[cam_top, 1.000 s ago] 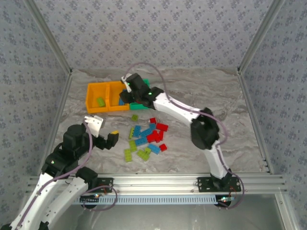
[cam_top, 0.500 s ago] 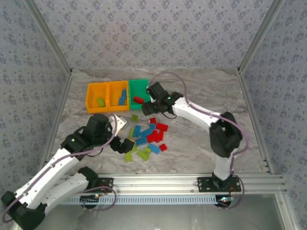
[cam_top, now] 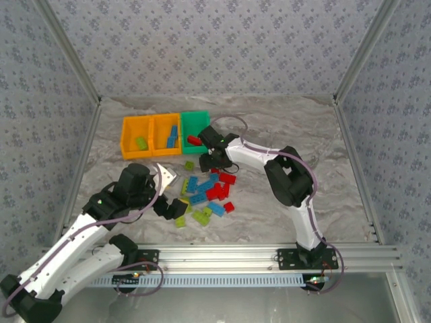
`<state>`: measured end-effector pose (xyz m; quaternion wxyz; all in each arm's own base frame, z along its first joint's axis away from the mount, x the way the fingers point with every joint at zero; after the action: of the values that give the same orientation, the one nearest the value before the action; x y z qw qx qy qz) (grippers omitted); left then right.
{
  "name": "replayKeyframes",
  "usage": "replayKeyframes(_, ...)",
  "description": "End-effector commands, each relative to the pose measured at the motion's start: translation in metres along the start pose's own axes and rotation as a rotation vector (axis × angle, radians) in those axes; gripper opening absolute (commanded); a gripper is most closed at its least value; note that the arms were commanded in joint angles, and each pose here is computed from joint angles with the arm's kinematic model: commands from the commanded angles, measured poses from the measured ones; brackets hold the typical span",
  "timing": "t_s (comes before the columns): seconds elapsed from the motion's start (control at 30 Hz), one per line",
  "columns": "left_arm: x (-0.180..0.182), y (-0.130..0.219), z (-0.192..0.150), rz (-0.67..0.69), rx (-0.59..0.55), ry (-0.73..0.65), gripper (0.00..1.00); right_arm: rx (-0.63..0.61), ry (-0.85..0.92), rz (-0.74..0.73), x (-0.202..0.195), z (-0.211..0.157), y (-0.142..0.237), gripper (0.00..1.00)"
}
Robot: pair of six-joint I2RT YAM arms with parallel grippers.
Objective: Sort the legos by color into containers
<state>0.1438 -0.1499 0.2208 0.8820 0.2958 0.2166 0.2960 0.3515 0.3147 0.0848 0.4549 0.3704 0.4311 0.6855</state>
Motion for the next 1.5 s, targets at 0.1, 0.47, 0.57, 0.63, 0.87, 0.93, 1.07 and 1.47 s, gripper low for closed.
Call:
replayKeyframes(0.1,0.000,0.002,0.005,0.013,-0.030,-0.015,0.99,0.050,-0.045,-0.024,-0.009,-0.010,-0.008,0.44)
replayKeyframes(0.47,0.003,0.003,0.005,0.035,-0.039,-0.015,0.99,-0.212,-0.010,0.034,0.002,0.037,0.082,0.31)
replayKeyframes(0.57,0.004,0.004,0.005,0.047,-0.043,-0.015,0.99,-0.334,0.035,0.029,0.008,0.058,0.106,0.31)
replayKeyframes(0.63,0.006,0.004,0.005,0.063,-0.044,-0.013,0.99,-0.412,0.060,0.030,0.014,0.076,0.115,0.31)
replayKeyframes(0.87,0.013,0.006,0.005,0.107,-0.052,-0.002,0.99,-0.547,0.121,-0.003,0.027,0.134,0.094,0.31)
replayKeyframes(0.93,0.013,0.005,0.005,0.110,-0.051,-0.001,0.99,-0.548,0.136,-0.006,0.032,0.148,0.080,0.31)
replayKeyframes(1.07,0.015,0.004,0.004,0.123,-0.047,0.004,0.99,-0.526,0.144,0.014,0.038,0.162,0.058,0.34)
replayKeyframes(1.47,0.030,0.008,0.022,0.249,-0.035,0.275,0.99,-0.518,0.170,0.031,0.035,0.164,0.109,0.57)
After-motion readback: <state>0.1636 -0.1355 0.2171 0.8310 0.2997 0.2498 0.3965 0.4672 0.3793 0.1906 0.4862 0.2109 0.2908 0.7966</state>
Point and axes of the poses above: each hand's point on the last joint's axis, 136 mm out from that joint toward the fingers, its own y axis back along the fingers, its own x axis along the line the jaws close on, z = x × y, the point moved 5 cm from there along y, back along the fingers, and after that the axes turned 1 degree about y, right-handed, at the moved point
